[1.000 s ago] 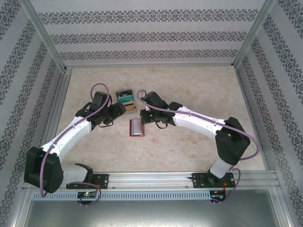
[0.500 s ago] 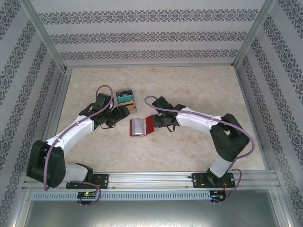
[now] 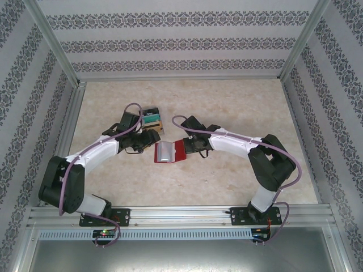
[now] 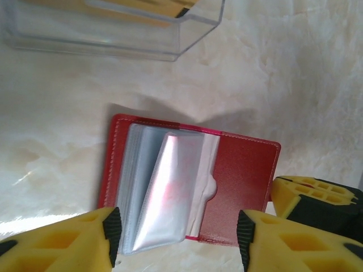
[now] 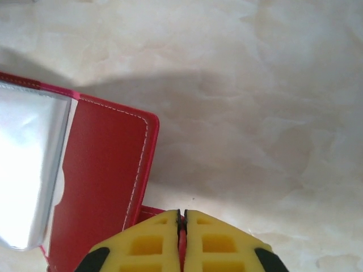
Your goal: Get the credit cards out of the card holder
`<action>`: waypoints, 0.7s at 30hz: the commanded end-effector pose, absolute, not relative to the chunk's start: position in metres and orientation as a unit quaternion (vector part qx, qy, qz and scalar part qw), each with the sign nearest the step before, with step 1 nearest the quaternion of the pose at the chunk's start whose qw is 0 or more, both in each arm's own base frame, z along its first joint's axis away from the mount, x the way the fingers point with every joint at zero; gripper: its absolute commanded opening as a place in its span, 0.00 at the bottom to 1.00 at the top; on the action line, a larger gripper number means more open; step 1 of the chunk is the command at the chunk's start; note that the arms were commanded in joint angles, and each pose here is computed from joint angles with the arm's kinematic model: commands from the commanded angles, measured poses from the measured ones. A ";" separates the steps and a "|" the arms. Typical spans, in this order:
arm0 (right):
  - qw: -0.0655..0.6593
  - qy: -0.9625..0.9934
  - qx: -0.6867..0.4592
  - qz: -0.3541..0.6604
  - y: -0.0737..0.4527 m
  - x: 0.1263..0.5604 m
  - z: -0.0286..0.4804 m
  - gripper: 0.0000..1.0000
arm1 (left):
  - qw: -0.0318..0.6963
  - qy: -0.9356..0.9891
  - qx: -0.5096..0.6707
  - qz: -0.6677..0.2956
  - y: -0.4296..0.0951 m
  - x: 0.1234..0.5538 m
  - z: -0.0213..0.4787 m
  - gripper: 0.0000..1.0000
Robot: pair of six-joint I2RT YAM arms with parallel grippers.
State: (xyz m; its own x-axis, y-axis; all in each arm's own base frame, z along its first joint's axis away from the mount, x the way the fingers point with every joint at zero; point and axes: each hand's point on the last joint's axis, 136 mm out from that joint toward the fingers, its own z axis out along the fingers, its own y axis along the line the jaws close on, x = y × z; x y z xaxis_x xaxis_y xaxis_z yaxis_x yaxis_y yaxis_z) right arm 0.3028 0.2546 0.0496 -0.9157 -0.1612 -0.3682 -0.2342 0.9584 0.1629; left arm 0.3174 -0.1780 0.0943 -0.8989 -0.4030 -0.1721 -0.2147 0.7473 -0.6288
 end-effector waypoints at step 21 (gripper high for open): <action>0.163 0.978 -0.092 0.098 0.253 0.302 0.033 0.00 | 0.095 0.923 -0.110 -0.357 -0.231 0.323 0.055 0.46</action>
State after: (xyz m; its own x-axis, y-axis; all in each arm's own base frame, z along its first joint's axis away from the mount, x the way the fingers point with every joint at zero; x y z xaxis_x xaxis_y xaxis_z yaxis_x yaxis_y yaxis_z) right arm 0.3031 0.2549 0.0375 -0.9222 -0.1642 -0.3501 -0.2294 0.9611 0.1537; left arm 0.3151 -0.2125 0.0440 -0.9473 -0.3143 -0.0615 -0.2065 0.7462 -0.6328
